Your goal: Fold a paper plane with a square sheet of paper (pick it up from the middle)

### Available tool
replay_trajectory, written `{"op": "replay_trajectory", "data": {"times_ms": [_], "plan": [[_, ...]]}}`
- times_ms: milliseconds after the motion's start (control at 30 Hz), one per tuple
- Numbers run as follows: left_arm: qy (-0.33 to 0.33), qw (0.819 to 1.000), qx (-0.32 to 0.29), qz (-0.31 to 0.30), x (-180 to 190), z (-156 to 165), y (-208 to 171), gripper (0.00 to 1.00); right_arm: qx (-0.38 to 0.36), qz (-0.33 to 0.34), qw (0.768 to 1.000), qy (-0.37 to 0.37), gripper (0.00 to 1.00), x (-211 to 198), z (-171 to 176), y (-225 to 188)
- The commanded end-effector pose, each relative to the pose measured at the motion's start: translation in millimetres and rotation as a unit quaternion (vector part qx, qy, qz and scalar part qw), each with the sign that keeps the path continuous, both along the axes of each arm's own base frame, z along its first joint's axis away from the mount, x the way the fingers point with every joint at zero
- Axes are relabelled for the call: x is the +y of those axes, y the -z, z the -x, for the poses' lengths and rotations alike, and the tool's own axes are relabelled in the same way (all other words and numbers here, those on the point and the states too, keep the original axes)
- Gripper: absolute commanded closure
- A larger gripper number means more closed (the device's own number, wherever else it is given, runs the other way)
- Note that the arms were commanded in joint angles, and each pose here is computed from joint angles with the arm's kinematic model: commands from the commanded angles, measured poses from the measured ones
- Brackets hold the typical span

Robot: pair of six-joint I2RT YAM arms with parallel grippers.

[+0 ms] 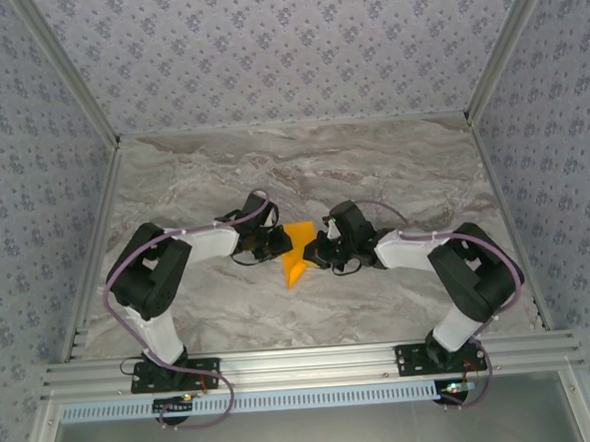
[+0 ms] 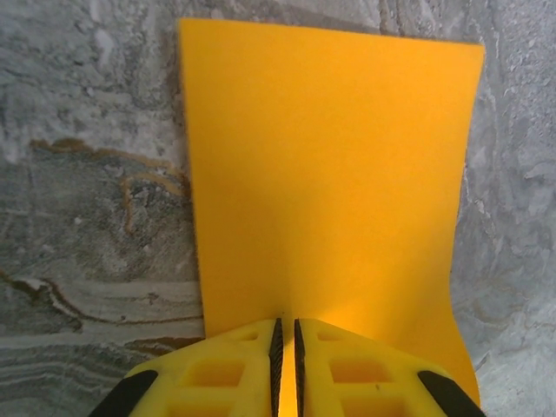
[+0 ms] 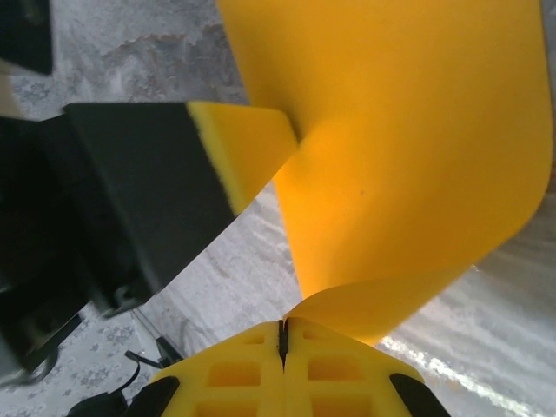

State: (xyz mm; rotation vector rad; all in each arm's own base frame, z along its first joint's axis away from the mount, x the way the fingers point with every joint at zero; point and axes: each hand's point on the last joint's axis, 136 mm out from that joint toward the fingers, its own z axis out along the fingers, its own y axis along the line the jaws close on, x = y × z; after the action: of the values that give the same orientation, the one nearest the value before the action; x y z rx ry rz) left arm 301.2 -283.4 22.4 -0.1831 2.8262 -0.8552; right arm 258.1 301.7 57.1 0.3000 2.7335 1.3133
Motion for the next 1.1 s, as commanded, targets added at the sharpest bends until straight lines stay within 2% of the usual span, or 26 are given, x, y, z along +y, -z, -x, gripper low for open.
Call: {"op": "replay_trajectory", "data": {"times_ms": [0,167,533,1067], "plan": [[0.015,0.999,-0.028,0.004,-1,-5,-29,0.83,-0.009,0.002,1.000,-0.009,1.00,7,-6,3],[0.004,0.998,-0.063,-0.002,8,-19,-43,0.82,-0.002,0.008,1.000,-0.012,1.00,8,-6,12],[0.001,0.999,-0.031,-0.018,11,-27,-7,0.85,-0.009,0.007,1.000,-0.022,1.00,16,-9,20],[0.004,0.999,-0.011,-0.035,14,-23,6,0.87,-0.016,0.005,1.000,-0.026,1.00,21,-15,28]]}}
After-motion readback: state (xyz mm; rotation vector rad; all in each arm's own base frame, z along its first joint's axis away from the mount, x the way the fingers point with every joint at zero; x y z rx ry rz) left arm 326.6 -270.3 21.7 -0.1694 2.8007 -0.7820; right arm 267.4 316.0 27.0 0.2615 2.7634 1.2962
